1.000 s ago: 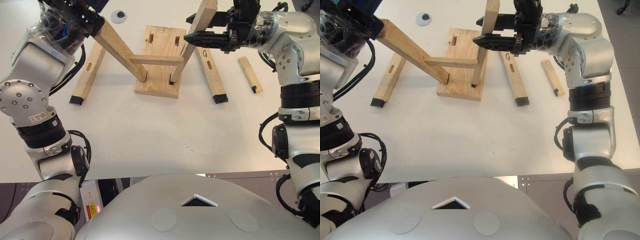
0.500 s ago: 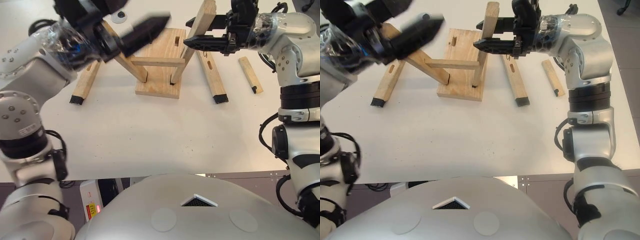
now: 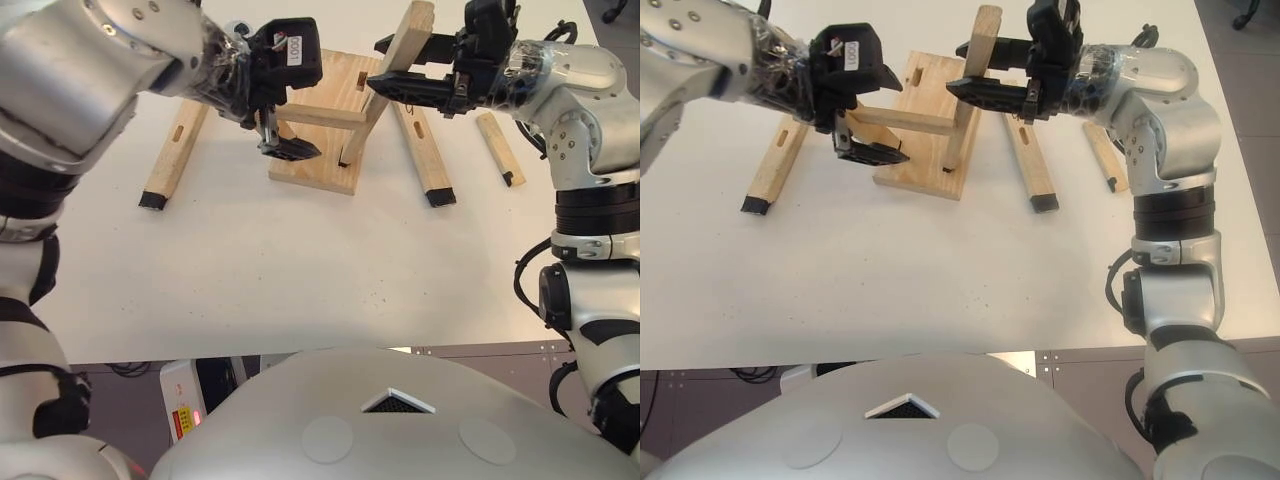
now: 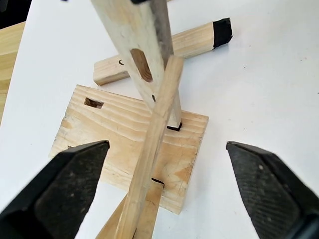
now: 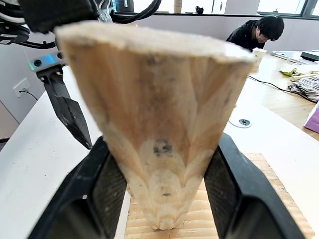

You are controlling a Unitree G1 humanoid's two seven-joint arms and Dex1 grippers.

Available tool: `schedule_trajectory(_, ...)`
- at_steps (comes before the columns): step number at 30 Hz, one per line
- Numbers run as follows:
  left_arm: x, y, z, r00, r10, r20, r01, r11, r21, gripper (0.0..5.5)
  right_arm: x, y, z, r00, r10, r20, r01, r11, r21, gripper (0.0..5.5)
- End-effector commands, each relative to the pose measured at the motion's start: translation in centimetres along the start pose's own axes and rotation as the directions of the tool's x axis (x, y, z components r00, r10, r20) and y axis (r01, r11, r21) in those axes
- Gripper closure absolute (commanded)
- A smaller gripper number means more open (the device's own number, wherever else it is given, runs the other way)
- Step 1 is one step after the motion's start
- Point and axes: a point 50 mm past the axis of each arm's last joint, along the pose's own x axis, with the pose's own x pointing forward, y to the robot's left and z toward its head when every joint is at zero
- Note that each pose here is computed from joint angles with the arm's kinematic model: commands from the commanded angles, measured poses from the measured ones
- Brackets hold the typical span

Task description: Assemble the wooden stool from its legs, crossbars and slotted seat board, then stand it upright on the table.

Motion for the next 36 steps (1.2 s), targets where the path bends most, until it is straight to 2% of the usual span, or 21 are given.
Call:
schedule_trajectory(1, 1.5, 0.6, -0.3, 1.000, 0.008, -0.012, -0.008, 1.000, 0.009, 1.74, 0.4, 0.5, -1.3, 0.999, 0.025, -0.041, -0.024, 0.999, 0.033, 3.47)
schedule_trajectory(8, 2.4, 1.1, -1.4, 0.999, 0.023, -0.046, -0.021, 0.999, 0.033, 2.81, 0.5, 0.5, -1.3, 0.998, 0.037, -0.052, -0.036, 0.999, 0.028, 3.47)
schedule_trajectory(12, 2.5, 1.4, -2.9, 0.997, 0.029, -0.069, -0.030, 0.999, -0.018, 3.43, 0.4, 0.7, -1.6, 0.997, 0.044, -0.065, -0.042, 0.999, 0.025, 3.47)
schedule_trajectory(19, 1.1, 1.1, -5.8, 0.996, -0.003, -0.086, -0.009, 0.991, -0.137, 4.41, -0.1, 1.1, -2.0, 0.995, 0.060, -0.081, -0.061, 0.998, -0.002, 3.47)
schedule_trajectory(26, 0.8, 1.3, -7.6, 0.995, 0.007, -0.102, -0.028, 0.977, -0.209, 4.46, -0.4, 1.4, -2.6, 0.991, 0.068, -0.113, -0.069, 0.998, -0.006, 3.47)
schedule_trajectory(36, 0.8, 1.4, -7.8, 0.996, 0.015, -0.089, -0.036, 0.971, -0.238, 4.47, 0.3, 2.8, -3.4, 0.974, 0.139, -0.178, -0.151, 0.987, -0.058, 3.47)
